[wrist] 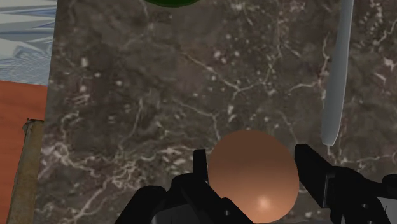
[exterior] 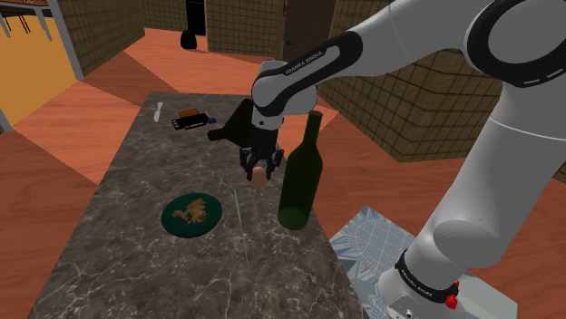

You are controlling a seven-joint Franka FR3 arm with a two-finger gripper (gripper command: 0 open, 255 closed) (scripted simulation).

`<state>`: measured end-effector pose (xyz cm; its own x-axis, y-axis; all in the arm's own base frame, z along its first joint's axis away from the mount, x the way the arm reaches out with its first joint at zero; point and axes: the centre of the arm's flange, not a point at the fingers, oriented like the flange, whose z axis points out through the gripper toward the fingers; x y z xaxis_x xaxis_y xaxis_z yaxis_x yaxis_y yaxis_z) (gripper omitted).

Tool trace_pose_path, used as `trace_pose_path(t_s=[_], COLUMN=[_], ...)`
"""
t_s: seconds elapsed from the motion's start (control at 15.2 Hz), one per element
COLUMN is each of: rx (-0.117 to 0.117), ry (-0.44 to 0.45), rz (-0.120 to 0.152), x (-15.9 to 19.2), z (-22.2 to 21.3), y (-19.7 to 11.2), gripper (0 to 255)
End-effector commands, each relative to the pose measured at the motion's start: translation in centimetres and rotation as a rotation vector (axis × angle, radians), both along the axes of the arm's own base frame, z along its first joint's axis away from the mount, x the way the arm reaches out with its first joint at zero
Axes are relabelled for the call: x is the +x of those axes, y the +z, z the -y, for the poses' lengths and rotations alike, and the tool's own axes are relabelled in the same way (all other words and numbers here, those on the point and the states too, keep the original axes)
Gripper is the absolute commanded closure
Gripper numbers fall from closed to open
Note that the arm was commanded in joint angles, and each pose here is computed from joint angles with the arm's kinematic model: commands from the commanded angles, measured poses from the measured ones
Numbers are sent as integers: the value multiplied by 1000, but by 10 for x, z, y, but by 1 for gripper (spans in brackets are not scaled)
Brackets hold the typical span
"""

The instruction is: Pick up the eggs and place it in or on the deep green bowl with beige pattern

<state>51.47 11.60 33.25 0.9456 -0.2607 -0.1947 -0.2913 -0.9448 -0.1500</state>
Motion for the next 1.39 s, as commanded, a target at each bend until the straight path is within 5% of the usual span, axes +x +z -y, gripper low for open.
trace_pose_path(t_s=[0.0, 0.4, 1.32], rx=[0, 0, 0], ry=[0, 0, 0], rz=[0, 0, 0], x=[0, 0, 0], z=[0, 0, 0], y=[0, 0, 74], gripper=[255, 255, 255])
